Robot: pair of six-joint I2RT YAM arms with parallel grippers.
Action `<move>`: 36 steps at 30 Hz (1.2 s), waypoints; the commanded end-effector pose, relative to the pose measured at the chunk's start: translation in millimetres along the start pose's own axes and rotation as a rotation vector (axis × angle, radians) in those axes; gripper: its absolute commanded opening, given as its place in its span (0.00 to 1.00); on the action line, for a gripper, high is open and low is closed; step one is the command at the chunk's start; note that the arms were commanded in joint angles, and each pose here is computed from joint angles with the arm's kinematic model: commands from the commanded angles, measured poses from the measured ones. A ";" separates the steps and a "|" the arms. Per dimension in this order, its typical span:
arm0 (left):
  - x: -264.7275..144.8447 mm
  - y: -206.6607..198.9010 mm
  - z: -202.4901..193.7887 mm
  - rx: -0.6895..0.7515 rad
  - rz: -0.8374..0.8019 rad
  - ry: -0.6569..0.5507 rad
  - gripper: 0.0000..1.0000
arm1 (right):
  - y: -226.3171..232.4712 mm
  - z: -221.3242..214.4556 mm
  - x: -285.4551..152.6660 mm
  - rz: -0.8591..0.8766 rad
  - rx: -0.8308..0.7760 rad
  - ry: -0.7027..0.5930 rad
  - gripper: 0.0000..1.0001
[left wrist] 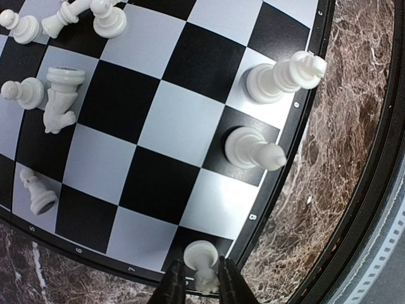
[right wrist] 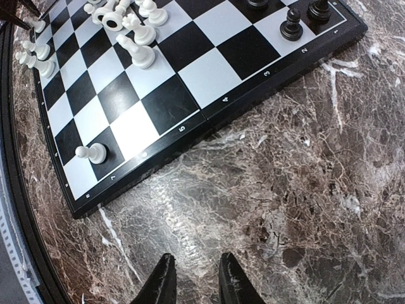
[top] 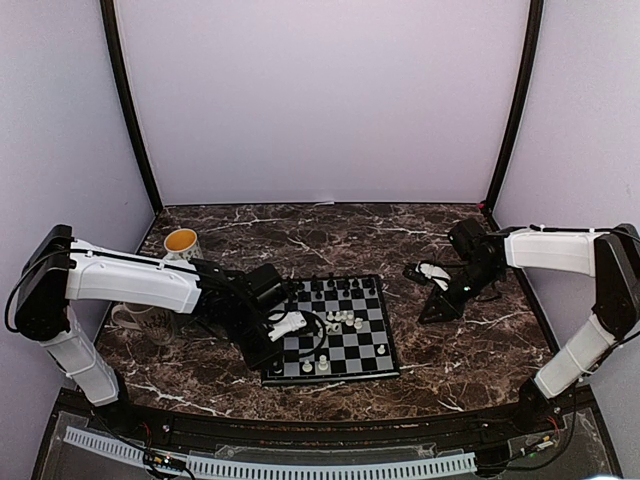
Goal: Set up the chess pieces on the board
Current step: Place the rook at a1, then pick up the pawn from the chessboard.
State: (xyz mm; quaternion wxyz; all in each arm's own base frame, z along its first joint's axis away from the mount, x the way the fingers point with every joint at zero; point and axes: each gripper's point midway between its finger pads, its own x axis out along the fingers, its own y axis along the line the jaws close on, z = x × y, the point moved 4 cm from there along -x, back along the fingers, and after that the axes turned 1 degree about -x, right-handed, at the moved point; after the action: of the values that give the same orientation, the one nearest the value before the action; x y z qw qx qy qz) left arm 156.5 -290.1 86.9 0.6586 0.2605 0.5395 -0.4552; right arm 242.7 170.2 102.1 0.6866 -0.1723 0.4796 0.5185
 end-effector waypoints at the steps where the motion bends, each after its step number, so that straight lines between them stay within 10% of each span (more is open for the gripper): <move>1: -2.7 -0.9 -2.9 -0.005 0.012 0.003 0.20 | -1.3 8.0 -1.9 -0.005 -0.025 -0.009 0.24; 15: -7.0 -3.7 -9.8 -0.015 0.001 0.008 0.14 | -0.1 7.4 1.4 0.000 -0.030 0.005 0.24; 36: -71.5 39.6 32.7 -0.223 0.299 -0.198 0.48 | 1.8 7.1 2.7 0.005 -0.035 0.014 0.24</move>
State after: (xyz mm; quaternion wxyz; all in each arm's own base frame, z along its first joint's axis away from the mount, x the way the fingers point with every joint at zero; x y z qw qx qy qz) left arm 176.3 -285.7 141.7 0.7387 0.2369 0.4819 -0.4074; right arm 241.6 173.3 99.4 0.6804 -0.1792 0.4840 0.5203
